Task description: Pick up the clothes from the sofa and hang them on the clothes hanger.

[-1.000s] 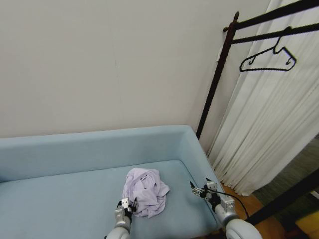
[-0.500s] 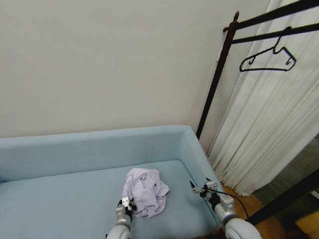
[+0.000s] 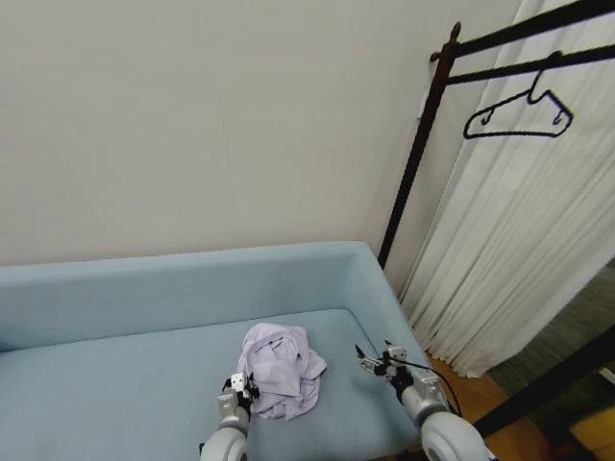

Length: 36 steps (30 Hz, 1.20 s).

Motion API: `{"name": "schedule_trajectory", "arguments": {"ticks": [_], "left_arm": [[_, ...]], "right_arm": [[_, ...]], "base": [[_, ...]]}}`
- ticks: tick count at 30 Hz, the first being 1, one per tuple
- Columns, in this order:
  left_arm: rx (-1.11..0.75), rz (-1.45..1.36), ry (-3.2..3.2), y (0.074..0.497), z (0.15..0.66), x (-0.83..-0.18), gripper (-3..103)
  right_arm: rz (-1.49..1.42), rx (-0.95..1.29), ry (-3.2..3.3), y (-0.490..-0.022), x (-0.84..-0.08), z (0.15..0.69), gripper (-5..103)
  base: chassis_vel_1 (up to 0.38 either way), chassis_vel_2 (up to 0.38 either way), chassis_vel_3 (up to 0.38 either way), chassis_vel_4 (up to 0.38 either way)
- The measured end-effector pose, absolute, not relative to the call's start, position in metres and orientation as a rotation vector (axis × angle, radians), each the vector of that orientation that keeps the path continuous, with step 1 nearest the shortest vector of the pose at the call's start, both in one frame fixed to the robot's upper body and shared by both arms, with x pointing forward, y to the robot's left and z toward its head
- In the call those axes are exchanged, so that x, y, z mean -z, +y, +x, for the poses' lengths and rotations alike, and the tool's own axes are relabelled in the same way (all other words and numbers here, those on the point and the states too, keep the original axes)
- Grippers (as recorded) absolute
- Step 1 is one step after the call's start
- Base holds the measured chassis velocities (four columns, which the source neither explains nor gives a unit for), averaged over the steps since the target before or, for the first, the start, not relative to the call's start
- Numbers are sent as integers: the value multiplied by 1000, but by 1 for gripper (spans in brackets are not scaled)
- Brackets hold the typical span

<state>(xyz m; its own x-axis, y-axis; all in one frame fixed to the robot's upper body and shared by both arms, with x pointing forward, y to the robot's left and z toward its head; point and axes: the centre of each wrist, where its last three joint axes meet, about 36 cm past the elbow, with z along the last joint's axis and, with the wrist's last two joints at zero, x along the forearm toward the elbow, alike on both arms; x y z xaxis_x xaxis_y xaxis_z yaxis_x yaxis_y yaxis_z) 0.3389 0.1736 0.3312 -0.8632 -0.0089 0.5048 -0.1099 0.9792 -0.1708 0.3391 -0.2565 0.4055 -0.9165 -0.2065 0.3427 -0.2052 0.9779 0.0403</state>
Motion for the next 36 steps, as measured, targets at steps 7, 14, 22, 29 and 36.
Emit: {"name": "schedule_trajectory", "arguments": {"ticks": [7,14,22,29,36], "left_arm": [[-242,68,-2626,175,339,-342,3],[-223,71,-2633,174,338,-342,3],[-218,91,-2651,184,338,-345,3],[-217,95,-2654,186,338,-345,3],[-221,90,-2654,183,337,-344,3]], "right_arm": [[353,112,-2725,-210,-396,382,100],[377,96,-2663,-166,-373,411,100],[423,75,-2623,-136,-353,417,100],[440,82,-2615,-120,-349,415,100],[439,68,-2609,-113,-337,411,91]], "base": [[0,0,0,0],[0,0,0,0],[0,0,0,0],[0,0,0,0],[0,0,0,0]]}}
